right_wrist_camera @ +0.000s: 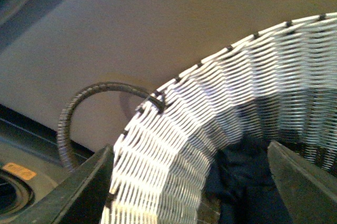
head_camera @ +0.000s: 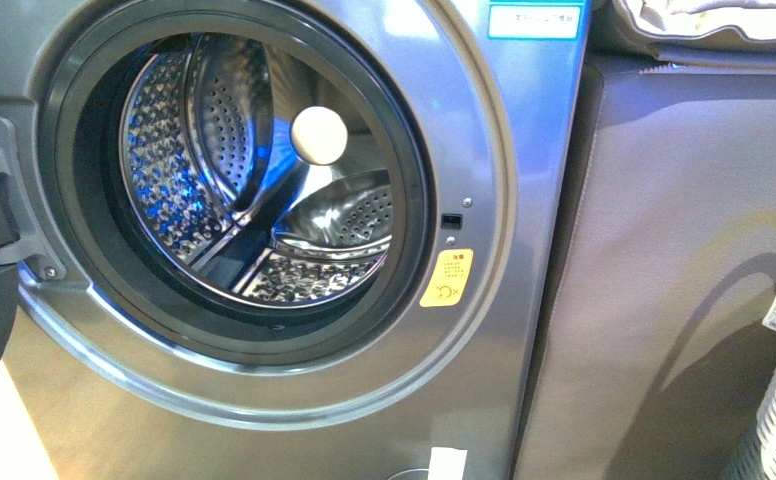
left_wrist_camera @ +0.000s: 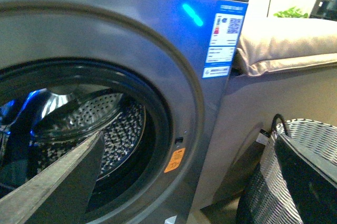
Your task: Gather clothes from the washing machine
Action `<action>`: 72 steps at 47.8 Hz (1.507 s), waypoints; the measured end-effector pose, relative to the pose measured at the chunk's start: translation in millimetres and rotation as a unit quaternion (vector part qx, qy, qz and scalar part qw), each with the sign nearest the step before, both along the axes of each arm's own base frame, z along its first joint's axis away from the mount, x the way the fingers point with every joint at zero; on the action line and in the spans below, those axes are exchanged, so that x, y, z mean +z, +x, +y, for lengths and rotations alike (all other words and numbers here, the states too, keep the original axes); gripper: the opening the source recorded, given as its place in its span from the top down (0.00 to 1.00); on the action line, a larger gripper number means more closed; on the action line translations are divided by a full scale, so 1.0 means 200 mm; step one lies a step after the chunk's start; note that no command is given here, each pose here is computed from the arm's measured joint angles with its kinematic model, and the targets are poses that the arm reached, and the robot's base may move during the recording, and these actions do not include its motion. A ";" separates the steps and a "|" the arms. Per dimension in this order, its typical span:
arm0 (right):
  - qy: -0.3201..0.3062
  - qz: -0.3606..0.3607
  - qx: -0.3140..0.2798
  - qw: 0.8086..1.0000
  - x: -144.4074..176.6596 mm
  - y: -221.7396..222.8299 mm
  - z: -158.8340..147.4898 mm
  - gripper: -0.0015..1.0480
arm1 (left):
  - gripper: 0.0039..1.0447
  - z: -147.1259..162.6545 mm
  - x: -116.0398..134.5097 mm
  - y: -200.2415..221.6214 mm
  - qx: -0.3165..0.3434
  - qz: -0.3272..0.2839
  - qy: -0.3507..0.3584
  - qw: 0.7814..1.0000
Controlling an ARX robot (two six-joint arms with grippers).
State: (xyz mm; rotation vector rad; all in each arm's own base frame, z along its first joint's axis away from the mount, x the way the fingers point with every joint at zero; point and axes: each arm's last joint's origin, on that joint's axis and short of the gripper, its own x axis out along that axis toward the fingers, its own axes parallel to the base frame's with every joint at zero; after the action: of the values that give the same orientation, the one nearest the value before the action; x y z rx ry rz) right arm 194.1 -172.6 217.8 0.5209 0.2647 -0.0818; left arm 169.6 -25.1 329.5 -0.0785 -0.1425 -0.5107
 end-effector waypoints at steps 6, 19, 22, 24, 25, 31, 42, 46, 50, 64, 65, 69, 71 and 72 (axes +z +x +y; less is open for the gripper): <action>-0.013 -0.036 0.014 0.999 0.11 -0.04 0.06 0.07 | 0.06 0.02 -0.08 -0.01 0.009 0.013 -0.013 1.000; -0.093 -0.155 0.068 0.981 0.30 -0.20 0.33 0.07 | 0.06 0.05 -0.31 -0.05 0.014 0.073 -0.048 0.996; -0.118 -0.188 0.085 0.971 0.30 -0.26 0.42 0.07 | 0.06 0.04 -0.37 -0.07 0.018 0.091 -0.052 0.994; -0.129 -0.206 0.094 0.965 0.29 -0.29 0.49 0.07 | 0.06 0.03 -0.43 -0.09 0.014 0.110 -0.050 0.993; -0.132 -0.214 0.099 0.963 0.28 -0.31 0.53 0.07 | 0.06 0.03 -0.45 -0.10 0.012 0.118 -0.049 0.992; -0.136 -0.235 0.119 0.955 0.19 -0.36 0.68 0.07 | 0.06 0.01 -0.54 -0.14 0.009 0.146 -0.045 0.988; -0.206 -0.140 0.042 0.968 -0.06 -0.41 0.85 0.32 | 0.18 -0.02 -0.61 -0.22 0.118 0.096 -0.013 0.988; -0.233 -0.123 0.039 0.964 -0.15 -0.43 0.86 0.45 | 0.32 0.00 -0.67 -0.25 0.215 0.079 0.007 0.973; -0.245 -0.114 0.041 0.962 -0.18 -0.46 0.86 0.59 | 0.46 0.03 -0.73 -0.27 0.245 0.079 0.022 0.966; -0.255 -0.130 0.039 0.957 -0.20 -0.48 0.86 0.98 | 0.97 0.11 -0.78 -0.30 0.239 0.068 0.035 0.968; -0.255 -0.130 0.039 0.957 -0.21 -0.48 0.86 0.98 | 0.97 0.12 -0.79 -0.30 0.245 0.068 0.035 0.966; -0.256 -0.131 0.039 0.957 -0.24 -0.48 0.86 0.98 | 0.97 0.13 -0.81 -0.32 0.254 0.068 0.034 0.964; -0.255 -0.130 0.041 0.957 -0.26 -0.48 0.86 0.98 | 0.97 0.12 -0.82 -0.34 0.252 0.078 0.037 0.964; -0.255 -0.128 0.041 0.957 -0.27 -0.48 0.86 0.98 | 0.97 0.12 -0.82 -0.34 0.252 0.081 0.038 0.964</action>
State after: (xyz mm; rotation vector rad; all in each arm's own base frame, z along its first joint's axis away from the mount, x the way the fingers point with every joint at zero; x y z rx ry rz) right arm 97.7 -0.2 164.4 0.0025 0.0044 0.0000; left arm 101.1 -0.1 164.5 -0.0070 0.0204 0.0001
